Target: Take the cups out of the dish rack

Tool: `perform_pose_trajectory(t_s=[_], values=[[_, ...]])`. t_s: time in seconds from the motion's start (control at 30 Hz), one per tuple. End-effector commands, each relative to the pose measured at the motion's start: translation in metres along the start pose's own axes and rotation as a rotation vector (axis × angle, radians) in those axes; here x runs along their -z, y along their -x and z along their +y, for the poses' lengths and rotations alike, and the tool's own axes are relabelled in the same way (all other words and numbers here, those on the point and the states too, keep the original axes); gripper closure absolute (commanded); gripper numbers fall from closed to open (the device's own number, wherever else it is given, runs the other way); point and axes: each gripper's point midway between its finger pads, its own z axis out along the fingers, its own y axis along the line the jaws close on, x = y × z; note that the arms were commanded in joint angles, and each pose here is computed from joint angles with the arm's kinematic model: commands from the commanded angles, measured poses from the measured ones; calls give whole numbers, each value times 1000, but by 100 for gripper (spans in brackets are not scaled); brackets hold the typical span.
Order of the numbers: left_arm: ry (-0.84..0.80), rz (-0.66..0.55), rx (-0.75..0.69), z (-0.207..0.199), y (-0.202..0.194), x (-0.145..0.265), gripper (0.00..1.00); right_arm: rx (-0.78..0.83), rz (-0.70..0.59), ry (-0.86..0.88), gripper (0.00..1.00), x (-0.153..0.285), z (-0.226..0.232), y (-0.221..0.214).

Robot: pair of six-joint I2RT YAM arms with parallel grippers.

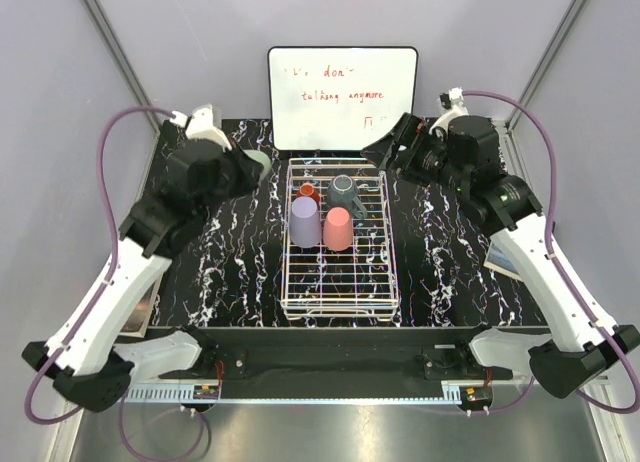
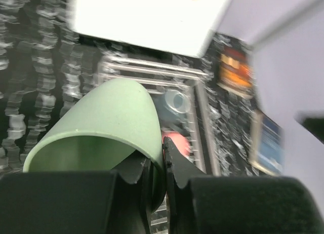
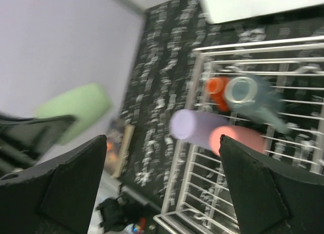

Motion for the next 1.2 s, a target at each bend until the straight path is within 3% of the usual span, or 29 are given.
perform_pose_trajectory(t_s=[0.0, 0.3, 0.4, 0.5, 0.57, 0.7, 0.93, 1.17], values=[[395, 82, -103, 73, 1, -21, 100, 73, -17, -416, 0, 19, -75, 3], [658, 328, -48, 168, -35, -85, 100, 171, 85, -829, 0, 45, -153, -15], [702, 364, -29, 190, -43, -101, 100, 207, 71, -910, 0, 54, -167, -14], [704, 392, -12, 201, -47, -119, 100, 170, -43, -958, 3, 67, -172, -4], [700, 405, -7, 204, -46, -135, 100, 159, -91, -921, 7, 73, -167, 2], [677, 436, -10, 208, -46, -163, 100, 176, -51, -770, 11, 62, -152, -10], [674, 503, 60, 238, -55, -207, 100, 177, 149, -747, 1, 39, -162, -47], [694, 534, 89, 263, -68, -229, 100, 198, 176, -771, 0, 38, -167, -49]])
